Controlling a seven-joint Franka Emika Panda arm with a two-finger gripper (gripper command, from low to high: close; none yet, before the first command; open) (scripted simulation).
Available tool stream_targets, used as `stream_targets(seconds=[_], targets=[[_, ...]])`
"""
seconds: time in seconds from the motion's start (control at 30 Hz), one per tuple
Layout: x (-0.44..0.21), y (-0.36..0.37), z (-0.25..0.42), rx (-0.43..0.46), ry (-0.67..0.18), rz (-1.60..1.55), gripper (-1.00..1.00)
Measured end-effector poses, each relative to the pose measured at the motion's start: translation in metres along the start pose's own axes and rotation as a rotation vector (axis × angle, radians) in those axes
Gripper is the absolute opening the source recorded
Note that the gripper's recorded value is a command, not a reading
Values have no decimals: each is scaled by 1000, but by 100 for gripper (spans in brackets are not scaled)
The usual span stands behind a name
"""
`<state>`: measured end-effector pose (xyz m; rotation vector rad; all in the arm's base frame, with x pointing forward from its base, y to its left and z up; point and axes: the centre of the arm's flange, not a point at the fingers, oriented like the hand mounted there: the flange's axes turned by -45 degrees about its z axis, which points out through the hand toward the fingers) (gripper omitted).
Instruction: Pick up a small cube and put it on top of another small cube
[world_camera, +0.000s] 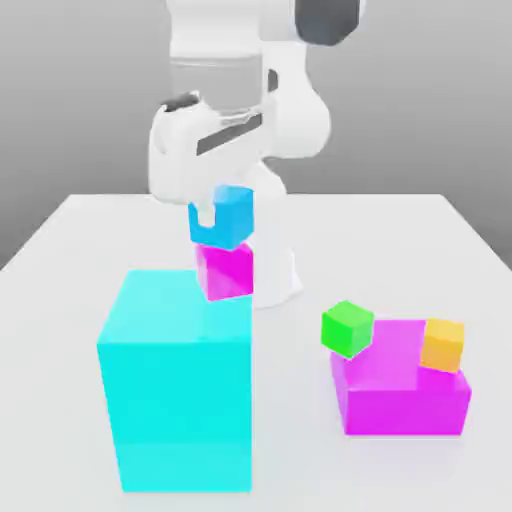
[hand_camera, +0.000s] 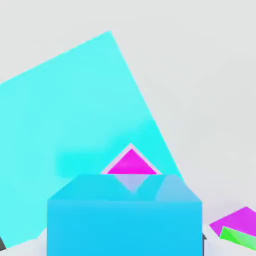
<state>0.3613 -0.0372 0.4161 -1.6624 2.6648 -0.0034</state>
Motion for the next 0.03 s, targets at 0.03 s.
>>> stream_targets(seconds=[0.03], targets=[[0,0,0,0,0,0,100]])
